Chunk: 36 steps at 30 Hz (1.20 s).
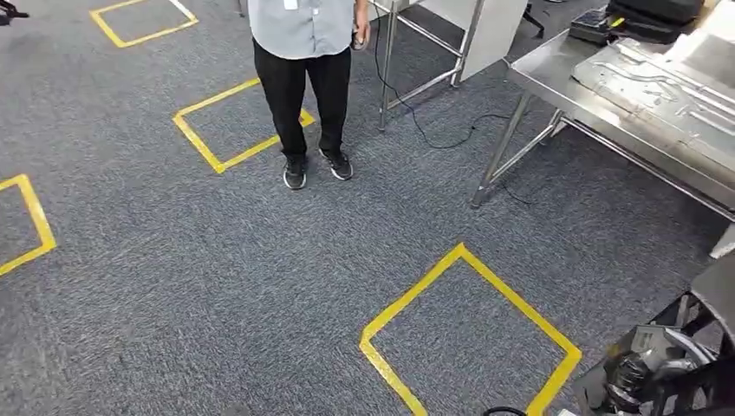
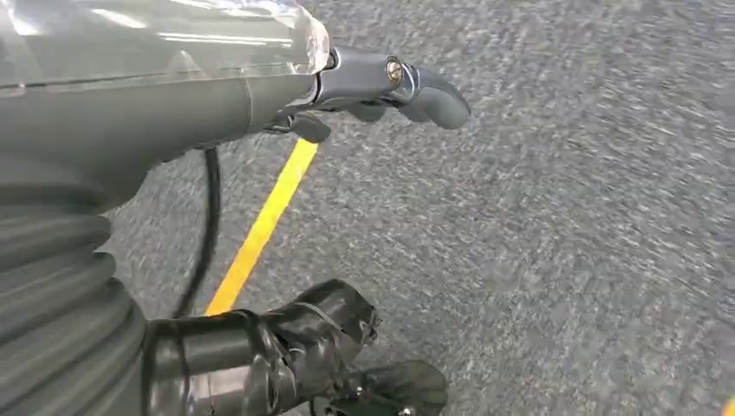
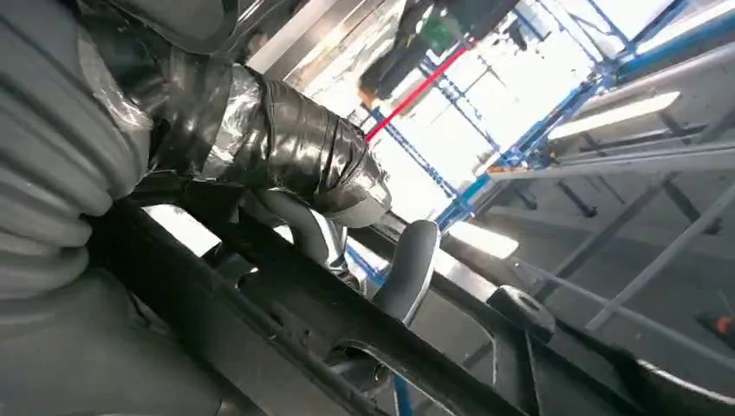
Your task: Take the parts from the cabinet and place them on the table.
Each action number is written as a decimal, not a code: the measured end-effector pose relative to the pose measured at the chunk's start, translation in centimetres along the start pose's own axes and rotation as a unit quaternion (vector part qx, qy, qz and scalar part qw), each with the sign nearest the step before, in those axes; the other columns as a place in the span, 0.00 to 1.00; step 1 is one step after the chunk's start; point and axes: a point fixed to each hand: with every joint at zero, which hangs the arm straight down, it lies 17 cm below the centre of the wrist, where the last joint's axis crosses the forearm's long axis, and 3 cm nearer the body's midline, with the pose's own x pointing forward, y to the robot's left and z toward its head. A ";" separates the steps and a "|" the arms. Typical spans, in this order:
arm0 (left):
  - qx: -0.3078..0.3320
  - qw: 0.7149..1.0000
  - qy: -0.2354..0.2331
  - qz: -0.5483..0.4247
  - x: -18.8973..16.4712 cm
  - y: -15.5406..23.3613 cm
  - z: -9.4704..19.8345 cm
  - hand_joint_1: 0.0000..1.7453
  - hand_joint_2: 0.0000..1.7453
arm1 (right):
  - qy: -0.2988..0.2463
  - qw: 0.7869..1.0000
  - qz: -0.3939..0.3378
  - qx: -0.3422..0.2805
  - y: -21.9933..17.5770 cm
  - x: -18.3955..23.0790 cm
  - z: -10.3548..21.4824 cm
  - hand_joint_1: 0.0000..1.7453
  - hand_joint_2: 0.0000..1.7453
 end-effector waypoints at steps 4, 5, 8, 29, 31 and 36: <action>-0.001 1.000 0.004 0.000 -0.5 -0.1 0.2 0.00 1.00 | 0.000 1.000 0.000 0.001 0.1 0.0 0.0 1.00 1.00; -0.001 1.000 0.002 0.000 -0.4 -0.1 0.2 0.00 1.00 | 0.000 1.000 0.000 0.001 0.1 0.0 0.0 1.00 1.00; -0.001 1.000 -0.002 0.000 0.0 -0.1 0.1 0.00 1.00 | 0.000 1.000 0.000 0.001 0.1 0.0 0.0 1.00 1.00; -0.005 1.000 -0.008 0.003 0.1 -0.3 0.2 0.00 1.00 | 0.002 1.000 0.003 0.006 0.3 -0.1 0.1 1.00 1.00; -0.004 1.000 -0.010 0.003 0.2 -0.2 0.1 0.00 1.00 | 0.001 1.000 0.003 0.005 0.3 -0.1 0.1 1.00 1.00; -0.006 1.000 -0.009 0.004 0.0 -0.3 0.3 0.00 1.00 | 0.002 1.000 0.003 0.006 0.5 -0.2 0.1 1.00 1.00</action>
